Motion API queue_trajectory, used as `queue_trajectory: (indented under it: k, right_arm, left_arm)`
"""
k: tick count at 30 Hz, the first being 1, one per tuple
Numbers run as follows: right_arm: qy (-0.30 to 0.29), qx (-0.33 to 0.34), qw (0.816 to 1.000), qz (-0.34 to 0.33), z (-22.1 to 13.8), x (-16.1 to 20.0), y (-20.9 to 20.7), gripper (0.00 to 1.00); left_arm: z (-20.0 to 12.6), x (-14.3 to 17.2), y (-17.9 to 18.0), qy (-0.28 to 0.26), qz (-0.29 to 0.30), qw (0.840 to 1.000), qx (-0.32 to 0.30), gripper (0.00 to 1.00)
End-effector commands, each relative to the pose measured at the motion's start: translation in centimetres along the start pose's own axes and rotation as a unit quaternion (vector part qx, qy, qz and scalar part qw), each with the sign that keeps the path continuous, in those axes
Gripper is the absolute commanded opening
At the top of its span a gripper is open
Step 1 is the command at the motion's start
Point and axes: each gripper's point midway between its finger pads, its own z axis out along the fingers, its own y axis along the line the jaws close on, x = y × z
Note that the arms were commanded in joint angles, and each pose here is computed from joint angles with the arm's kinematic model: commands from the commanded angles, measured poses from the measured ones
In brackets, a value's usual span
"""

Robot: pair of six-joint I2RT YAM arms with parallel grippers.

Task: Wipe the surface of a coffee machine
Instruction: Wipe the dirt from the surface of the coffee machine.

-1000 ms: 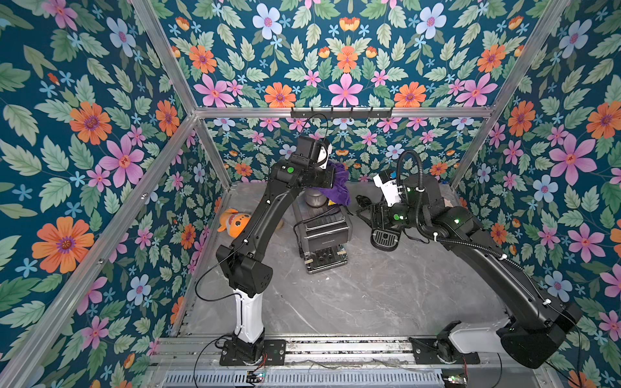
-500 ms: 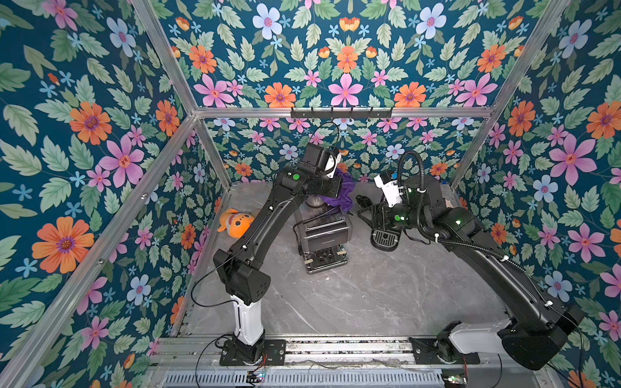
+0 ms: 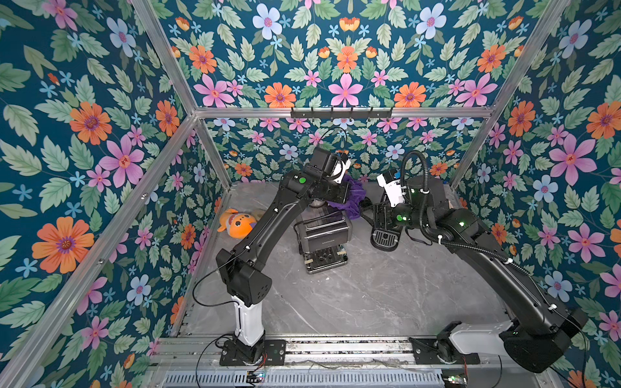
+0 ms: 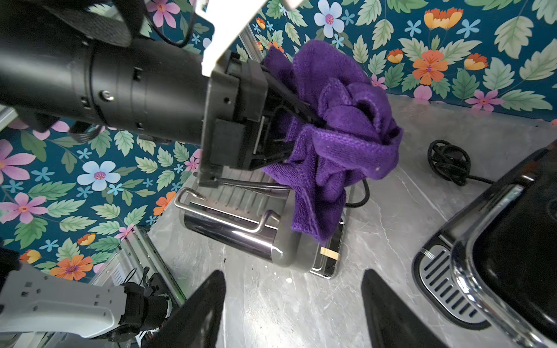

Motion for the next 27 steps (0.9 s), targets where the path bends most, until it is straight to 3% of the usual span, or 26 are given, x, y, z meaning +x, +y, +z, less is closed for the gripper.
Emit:
queue_trajectory:
  k: [1, 8, 13, 18, 27]
  right_arm:
    - [-0.022, 0.016, 1.000, -0.006, -0.7, -0.6, -0.4, 0.72]
    - [-0.030, 0.029, 0.999, -0.010, -1.1, -0.5, -0.9, 0.72]
    - [-0.029, 0.029, 0.999, -0.009, -1.1, -0.5, -0.9, 0.72]
    - [-0.024, 0.028, 0.999, -0.008, -1.0, -0.3, -0.9, 0.72]
    - [-0.024, 0.019, 1.000, 0.001, -0.7, -0.4, -0.6, 0.72]
  left_arm:
    - [-0.9, 0.3, -0.5, 0.002, 0.002, 1.000, 0.004, 0.00]
    - [-4.6, -1.5, -0.2, -0.059, 0.003, 0.998, -0.028, 0.00]
    - [-5.9, 0.2, 1.6, -0.064, -0.001, 0.996, -0.067, 0.00]
    - [-7.8, 1.9, 5.6, -0.072, -0.037, 0.990, -0.117, 0.00]
    - [-11.9, 1.1, 7.6, -0.168, -0.116, 0.975, -0.085, 0.00]
